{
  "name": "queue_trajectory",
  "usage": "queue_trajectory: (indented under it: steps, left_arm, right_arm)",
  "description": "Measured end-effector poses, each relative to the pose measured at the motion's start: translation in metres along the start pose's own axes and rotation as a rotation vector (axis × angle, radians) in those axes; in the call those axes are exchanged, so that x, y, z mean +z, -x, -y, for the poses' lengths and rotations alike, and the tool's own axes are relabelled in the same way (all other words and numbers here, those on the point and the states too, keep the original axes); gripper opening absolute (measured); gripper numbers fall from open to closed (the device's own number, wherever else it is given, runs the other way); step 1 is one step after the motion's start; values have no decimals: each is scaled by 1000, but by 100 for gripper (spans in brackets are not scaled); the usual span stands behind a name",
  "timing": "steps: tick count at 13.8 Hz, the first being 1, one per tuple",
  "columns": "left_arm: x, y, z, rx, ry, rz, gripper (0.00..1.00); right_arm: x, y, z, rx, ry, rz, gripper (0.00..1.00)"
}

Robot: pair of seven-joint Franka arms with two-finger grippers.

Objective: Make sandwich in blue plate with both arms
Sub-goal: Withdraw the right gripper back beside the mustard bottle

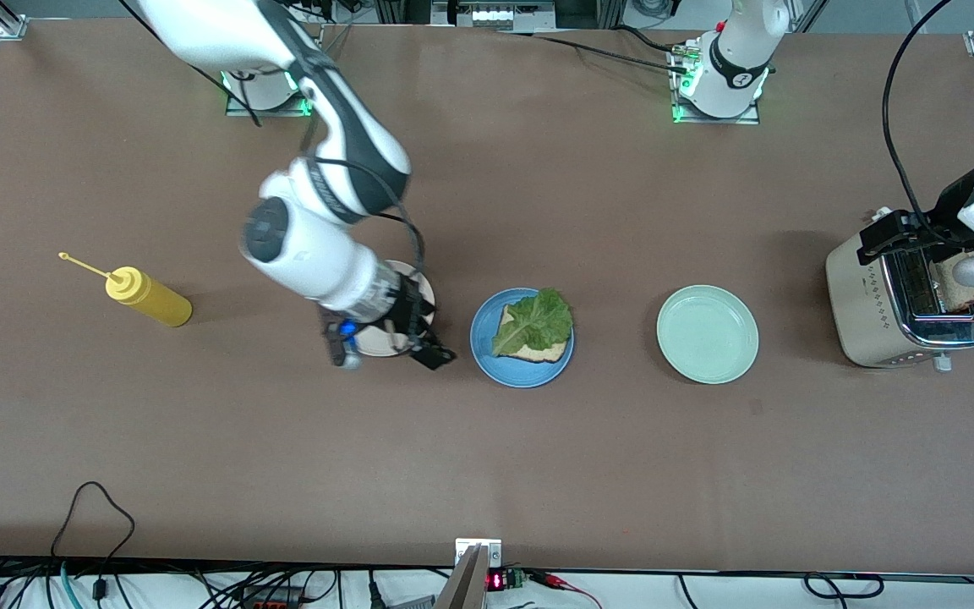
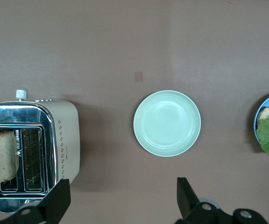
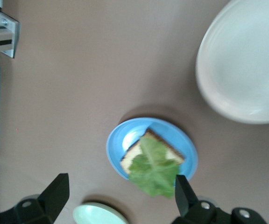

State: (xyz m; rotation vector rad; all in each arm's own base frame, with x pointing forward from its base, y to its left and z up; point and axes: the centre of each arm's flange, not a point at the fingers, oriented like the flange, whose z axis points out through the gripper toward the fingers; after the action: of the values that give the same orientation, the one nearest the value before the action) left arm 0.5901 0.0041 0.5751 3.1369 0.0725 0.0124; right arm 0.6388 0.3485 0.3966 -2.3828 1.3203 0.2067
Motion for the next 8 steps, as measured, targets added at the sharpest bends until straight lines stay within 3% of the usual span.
queue_trajectory:
  steps: [8]
  left_arm:
    - [-1, -2, 1, -2, 1, -16, 100]
  right_arm:
    - [-177, -140, -106, -433, 186, 53, 100]
